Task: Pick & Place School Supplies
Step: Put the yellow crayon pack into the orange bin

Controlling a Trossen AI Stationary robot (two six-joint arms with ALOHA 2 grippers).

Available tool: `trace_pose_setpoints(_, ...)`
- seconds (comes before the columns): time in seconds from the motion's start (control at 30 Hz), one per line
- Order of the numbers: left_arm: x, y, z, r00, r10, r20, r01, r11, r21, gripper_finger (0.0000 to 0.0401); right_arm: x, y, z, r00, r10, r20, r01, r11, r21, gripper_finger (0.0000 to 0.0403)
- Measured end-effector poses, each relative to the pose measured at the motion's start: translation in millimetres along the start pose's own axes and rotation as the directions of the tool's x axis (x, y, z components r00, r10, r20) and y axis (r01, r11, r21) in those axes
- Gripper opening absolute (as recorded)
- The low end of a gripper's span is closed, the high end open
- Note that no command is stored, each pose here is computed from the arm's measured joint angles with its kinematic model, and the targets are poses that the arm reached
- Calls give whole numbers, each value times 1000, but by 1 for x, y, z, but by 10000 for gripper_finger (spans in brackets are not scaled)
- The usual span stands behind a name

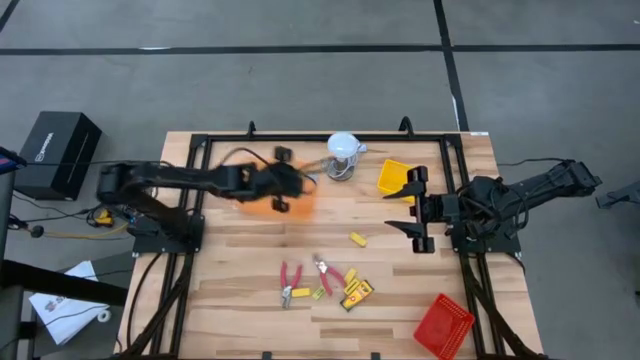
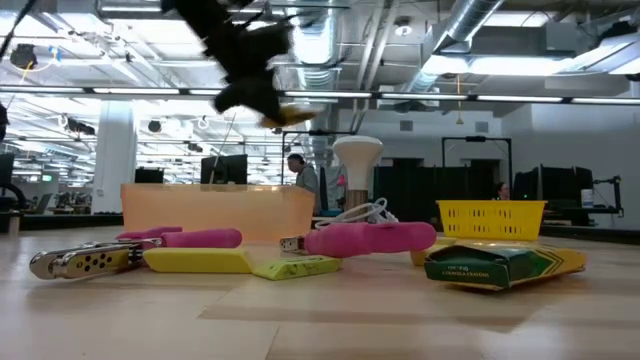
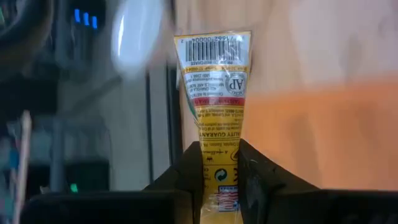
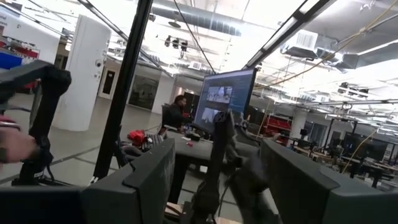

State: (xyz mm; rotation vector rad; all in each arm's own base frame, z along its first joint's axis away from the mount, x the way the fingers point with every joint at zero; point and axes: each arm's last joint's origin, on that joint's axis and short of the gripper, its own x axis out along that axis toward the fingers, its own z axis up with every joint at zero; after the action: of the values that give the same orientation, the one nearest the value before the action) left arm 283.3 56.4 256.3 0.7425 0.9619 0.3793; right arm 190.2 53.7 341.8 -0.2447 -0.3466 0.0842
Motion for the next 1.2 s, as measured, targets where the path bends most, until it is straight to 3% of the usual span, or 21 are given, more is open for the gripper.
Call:
trace_pose_setpoints(0.23,6,-15,-70,986,-163,-31,153,966,-208,55,2,-2,-3,1000,-14,-9,14,1000,-7,228)
trace_pose_setpoints(0.33,13,-34,-88,971,-229,-64,211,955,-209,56,3,-4,-4,1000,-23,-16,22,1000,-11,228)
trace_pose_setpoints(0.57,24,-46,-96,971,-219,-99,192,955,-224,147,5,-5,-7,999,-32,-23,32,999,-16,228)
trace_pose_setpoints(0.7,23,-42,-92,978,-196,-79,173,957,-232,189,8,-4,-11,999,-29,-33,28,999,-17,228)
trace_pose_setpoints(0.87,11,-29,-75,985,-173,21,172,947,-271,208,10,-5,-11,999,-45,-9,45,999,-16,228)
trace_pose_setpoints(1.03,-13,-19,-40,917,-273,291,367,863,-348,196,10,-8,-11,998,-63,-13,63,997,-43,228)
trace_pose_setpoints(1.2,-34,-33,-1,825,-276,493,497,768,-403,168,10,-9,-11,992,-122,-27,119,989,-93,228)
